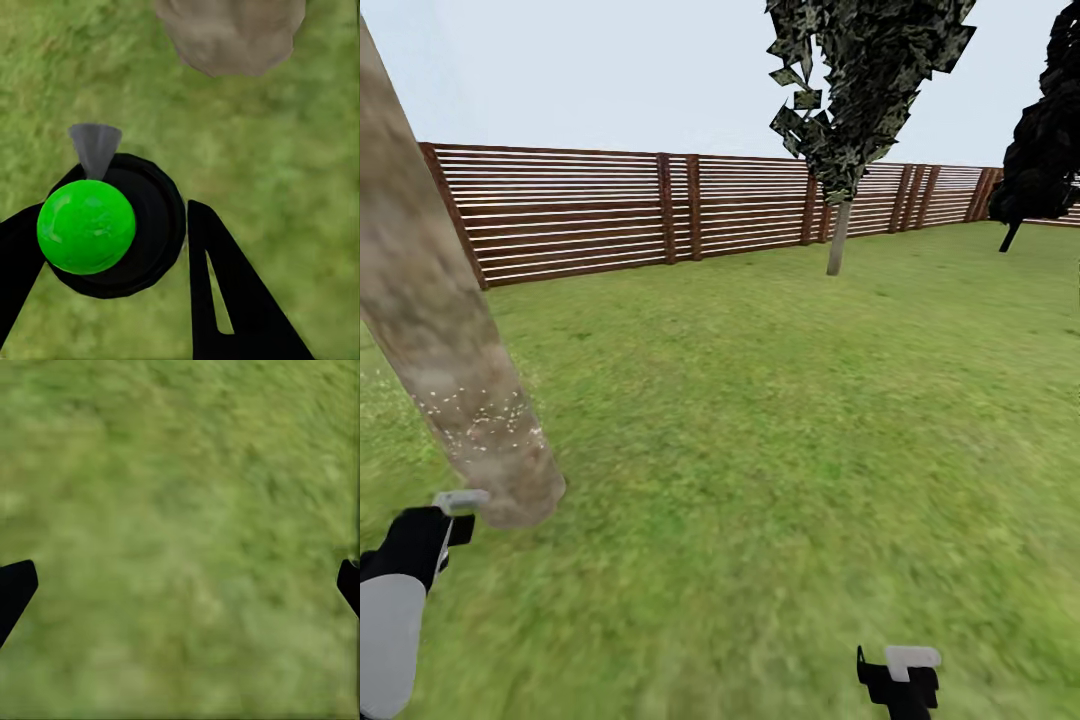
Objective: In the garden, pick up the pesticide atomizer on the floor and spray pesticide onto both trees until each tree trunk is fully covered.
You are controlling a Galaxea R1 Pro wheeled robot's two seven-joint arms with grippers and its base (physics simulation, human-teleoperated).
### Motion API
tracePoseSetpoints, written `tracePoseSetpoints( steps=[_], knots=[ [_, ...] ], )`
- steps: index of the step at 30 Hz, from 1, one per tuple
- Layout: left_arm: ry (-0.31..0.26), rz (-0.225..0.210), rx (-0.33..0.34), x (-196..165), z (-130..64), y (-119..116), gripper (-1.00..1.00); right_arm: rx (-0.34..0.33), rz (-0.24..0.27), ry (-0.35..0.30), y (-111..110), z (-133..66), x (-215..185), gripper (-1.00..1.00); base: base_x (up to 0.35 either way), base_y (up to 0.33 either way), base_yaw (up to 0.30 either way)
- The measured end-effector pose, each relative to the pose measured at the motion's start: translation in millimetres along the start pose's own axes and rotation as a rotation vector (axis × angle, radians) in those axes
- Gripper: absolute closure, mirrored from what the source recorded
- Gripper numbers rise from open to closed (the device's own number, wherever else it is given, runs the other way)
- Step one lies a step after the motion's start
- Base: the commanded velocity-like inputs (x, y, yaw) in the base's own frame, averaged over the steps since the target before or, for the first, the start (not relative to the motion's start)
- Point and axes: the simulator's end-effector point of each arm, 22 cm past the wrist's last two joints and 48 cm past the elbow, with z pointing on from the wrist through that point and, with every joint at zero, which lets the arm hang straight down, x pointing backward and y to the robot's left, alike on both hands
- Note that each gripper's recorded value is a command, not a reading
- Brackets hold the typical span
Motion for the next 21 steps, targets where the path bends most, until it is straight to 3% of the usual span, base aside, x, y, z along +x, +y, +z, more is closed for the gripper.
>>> tracePoseSetpoints(
  steps=[2,3,4,5,7,8,11,14,17,21],
  knots=[
    [-0.089,0.095,0.180,14.0,6.0,-56.6,1.00,-0.059,-0.084,-0.058,13.7,3.9,-20.1,-1.00,-0.345,0.000,0.000],
    [-0.121,0.164,0.251,13.6,3.2,-78.2,1.00,-0.111,-0.132,-0.108,25.8,7.2,-39.2,-1.00,-0.345,0.000,0.000],
    [-0.154,0.263,0.346,13.5,-3.6,-106.4,1.00,-0.210,-0.201,-0.184,48.9,9.7,-69.6,-1.00,-0.345,0.000,0.000],
    [-0.167,0.333,0.429,16.8,-11.0,-128.5,1.00,-0.313,-0.261,-0.213,71.1,8.9,-86.1,-1.00,-0.324,0.000,0.000],
    [-0.157,0.464,0.600,30.1,-30.4,-169.6,1.00,-0.523,-0.367,-0.160,108.8,1.7,-90.4,-1.00,-0.238,0.000,0.000],
    [-0.140,0.569,0.719,44.1,-47.0,-196.7,1.00,-0.643,-0.408,-0.137,127.1,-7.6,-95.8,-1.00,-0.113,0.000,0.000],
    [-0.153,0.761,0.923,68.9,-84.5,-258.5,1.00,-0.821,-0.489,-0.152,151.6,-28.1,-115.7,-1.00,-0.029,0.000,0.000],
    [-0.145,0.764,0.946,86.3,-88.2,-272.5,1.00,-0.830,-0.494,-0.162,164.1,-29.1,-122.2,-1.00,0.000,0.000,0.000],
    [-0.099,0.785,0.935,105.6,-81.7,-258.2,1.00,-0.844,-0.471,-0.175,172.1,-33.5,-128.6,-1.00,0.000,0.000,0.000],
    [-0.096,0.816,0.961,123.9,-87.1,-271.0,1.00,-0.872,-0.479,-0.176,183.7,-39.9,-128.2,-1.00,0.000,0.000,0.000]
  ],
)
